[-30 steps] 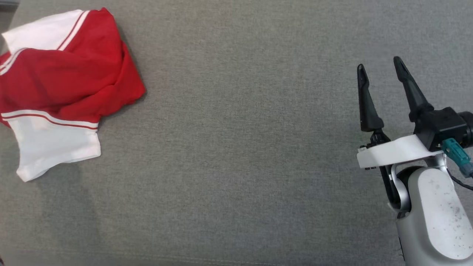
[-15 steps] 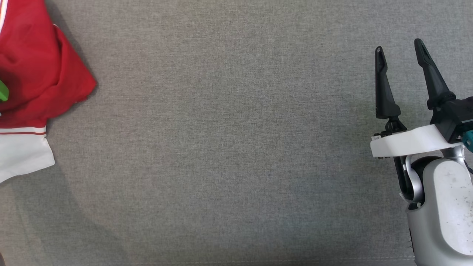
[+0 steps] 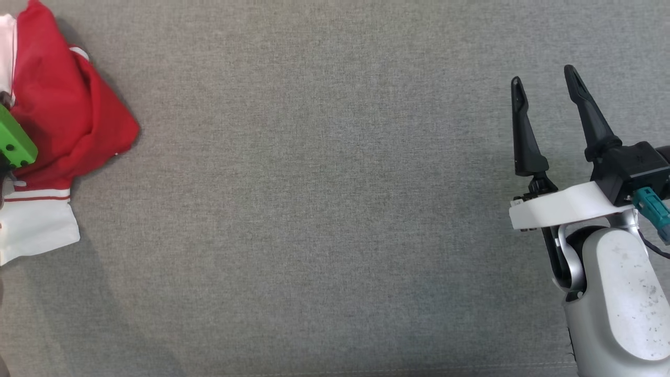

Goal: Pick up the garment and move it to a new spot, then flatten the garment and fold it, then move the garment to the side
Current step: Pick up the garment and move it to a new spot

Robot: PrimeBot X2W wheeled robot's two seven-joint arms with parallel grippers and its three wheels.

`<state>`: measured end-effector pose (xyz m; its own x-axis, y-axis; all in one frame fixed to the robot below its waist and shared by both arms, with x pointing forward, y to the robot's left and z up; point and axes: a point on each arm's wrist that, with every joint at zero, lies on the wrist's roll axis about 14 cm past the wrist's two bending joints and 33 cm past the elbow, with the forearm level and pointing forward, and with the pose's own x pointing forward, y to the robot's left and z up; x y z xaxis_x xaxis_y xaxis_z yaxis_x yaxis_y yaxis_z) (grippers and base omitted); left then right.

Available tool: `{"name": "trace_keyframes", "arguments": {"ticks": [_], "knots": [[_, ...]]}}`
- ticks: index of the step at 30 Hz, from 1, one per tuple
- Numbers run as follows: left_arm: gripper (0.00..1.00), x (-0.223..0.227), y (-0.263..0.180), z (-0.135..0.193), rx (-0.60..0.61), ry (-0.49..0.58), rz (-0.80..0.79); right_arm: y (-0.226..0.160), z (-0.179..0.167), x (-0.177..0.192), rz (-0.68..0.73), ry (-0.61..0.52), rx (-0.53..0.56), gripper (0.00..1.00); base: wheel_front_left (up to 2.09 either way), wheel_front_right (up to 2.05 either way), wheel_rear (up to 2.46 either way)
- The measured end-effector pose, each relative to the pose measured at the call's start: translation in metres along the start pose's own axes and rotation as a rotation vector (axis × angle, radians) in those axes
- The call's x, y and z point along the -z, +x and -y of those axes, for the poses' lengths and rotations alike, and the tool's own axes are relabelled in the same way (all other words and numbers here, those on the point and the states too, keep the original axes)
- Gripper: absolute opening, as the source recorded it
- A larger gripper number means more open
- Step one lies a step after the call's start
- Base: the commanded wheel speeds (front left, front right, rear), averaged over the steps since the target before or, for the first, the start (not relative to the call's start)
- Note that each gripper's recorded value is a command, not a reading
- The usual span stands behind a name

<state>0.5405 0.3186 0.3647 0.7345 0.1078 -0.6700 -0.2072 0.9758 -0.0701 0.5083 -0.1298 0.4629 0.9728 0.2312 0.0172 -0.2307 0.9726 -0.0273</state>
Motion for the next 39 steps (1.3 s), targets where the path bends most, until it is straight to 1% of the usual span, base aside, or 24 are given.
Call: {"name": "trace_keyframes", "arguments": {"ticks": [4,9,11,14,16,18,21,23,26,29,32,34,37,39], "knots": [[0.0,-0.031,-0.012,-0.001,0.0,0.018,0.149,-0.004,0.001,-0.007,0.012,0.004,0.005,1.0,0.0,0.0,0.0],[0.0,-0.087,-0.037,0.006,0.009,0.051,0.375,-0.011,-0.003,-0.017,0.032,0.021,0.007,1.0,0.0,0.0,0.0],[0.0,-0.109,-0.049,0.012,0.026,0.058,0.463,-0.015,-0.004,-0.021,0.038,0.028,0.009,1.0,0.0,0.0,0.0],[0.0,-0.144,-0.072,0.028,0.06,0.096,0.583,-0.02,-0.004,-0.028,0.055,0.036,0.013,1.0,0.0,0.0,0.0],[0.0,-0.172,-0.092,0.042,0.088,0.155,0.679,-0.026,-0.004,-0.033,0.063,0.042,0.02,1.0,0.0,0.0,0.0],[0.0,-0.198,-0.112,0.058,0.123,0.172,0.764,-0.031,-0.003,-0.037,0.073,0.049,0.027,1.0,0.0,0.0,0.0],[0.0,-0.23,-0.142,0.096,0.211,0.199,0.874,-0.039,0.002,-0.045,0.091,0.054,0.047,1.0,0.0,0.0,0.0],[0.0,-0.248,-0.164,0.129,0.286,0.225,0.946,-0.046,0.007,-0.047,0.096,0.058,0.066,1.0,0.0,0.0,0.0],[0.0,-0.268,-0.196,0.179,0.405,0.258,1.033,-0.057,0.015,-0.049,0.099,0.064,0.094,1.0,0.0,0.0,0.0],[0.0,-0.278,-0.225,0.23,0.522,0.294,1.094,-0.069,0.028,-0.052,0.103,0.078,0.136,1.0,0.0,0.0,0.0],[0.0,-0.279,-0.254,0.282,0.652,0.315,1.136,-0.081,0.041,-0.052,0.104,0.088,0.18,1.0,0.0,0.0,0.0],[0.0,-0.271,-0.271,0.318,0.753,0.32,1.151,-0.089,0.05,-0.052,0.099,0.093,0.208,1.0,0.0,0.0,0.0],[0.0,-0.254,-0.286,0.36,0.87,0.334,1.152,-0.1,0.06,-0.053,0.1,0.097,0.244,1.0,0.0,0.0,0.0],[0.0,-0.242,-0.29,0.378,0.921,0.353,1.146,-0.106,0.066,-0.056,0.108,0.097,0.264,1.0,0.0,0.0,0.0]]}}
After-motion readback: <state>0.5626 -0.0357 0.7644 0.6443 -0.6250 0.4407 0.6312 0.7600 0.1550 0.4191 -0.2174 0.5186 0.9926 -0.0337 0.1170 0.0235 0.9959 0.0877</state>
